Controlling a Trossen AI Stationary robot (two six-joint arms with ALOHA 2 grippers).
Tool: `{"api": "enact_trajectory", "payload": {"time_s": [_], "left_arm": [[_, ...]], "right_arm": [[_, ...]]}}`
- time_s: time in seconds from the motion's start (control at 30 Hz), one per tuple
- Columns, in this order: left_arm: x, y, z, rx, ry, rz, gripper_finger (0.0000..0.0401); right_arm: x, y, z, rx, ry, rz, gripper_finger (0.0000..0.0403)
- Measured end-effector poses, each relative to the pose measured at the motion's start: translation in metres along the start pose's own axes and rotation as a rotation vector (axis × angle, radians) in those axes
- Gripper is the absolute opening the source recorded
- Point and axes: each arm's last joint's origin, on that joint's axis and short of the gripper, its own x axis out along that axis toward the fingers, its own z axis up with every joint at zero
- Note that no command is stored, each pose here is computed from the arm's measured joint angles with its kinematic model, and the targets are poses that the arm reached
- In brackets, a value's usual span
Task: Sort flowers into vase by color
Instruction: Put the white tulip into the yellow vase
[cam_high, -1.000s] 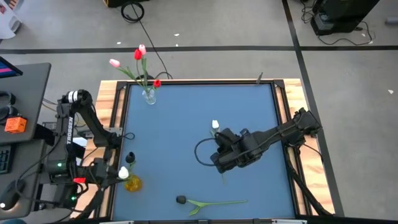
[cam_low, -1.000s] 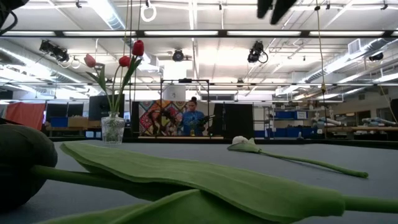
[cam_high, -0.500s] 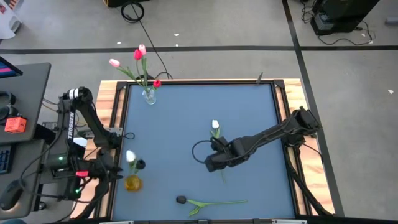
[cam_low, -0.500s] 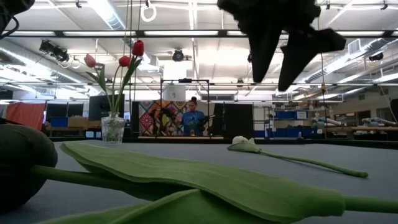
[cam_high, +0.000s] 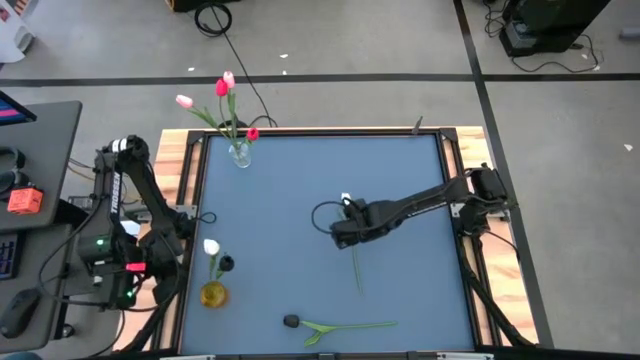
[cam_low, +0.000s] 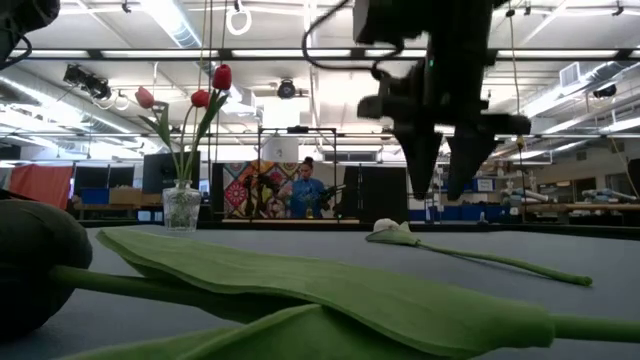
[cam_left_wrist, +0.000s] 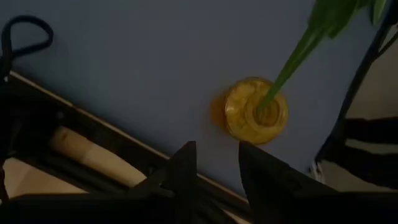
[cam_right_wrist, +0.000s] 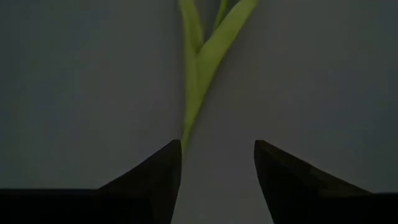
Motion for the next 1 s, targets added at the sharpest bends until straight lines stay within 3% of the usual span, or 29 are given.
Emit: {"api": "enact_trajectory", "payload": {"time_s": [0.17, 0.3, 0.63, 0.77, 1.0], "left_arm": [[-0.005, 0.001, 0.001, 0.007, 0.025, -0.065, 0.0105], [-0.005, -0.002, 0.0, 0.003, 0.037, -0.097, 0.0097], [-0.006, -0.003, 0.0, -0.001, 0.043, -0.109, 0.0082], [-0.008, -0.001, 0.003, 0.0, 0.043, -0.117, 0.0082], [-0.035, 0.007, 0.031, 0.026, -0.013, -0.022, 0.0082]], "right_arm": [[0.023, -0.01, 0.013, 0.03, 0.037, 0.019, 0.0209], [0.037, -0.011, 0.022, 0.047, 0.067, 0.097, 0.0209], [0.046, -0.018, 0.046, 0.066, 0.071, 0.132, 0.0209], [0.047, -0.017, 0.058, 0.061, 0.09, 0.197, 0.0209], [0.046, -0.009, 0.066, 0.03, 0.05, 0.305, 0.0209]]}}
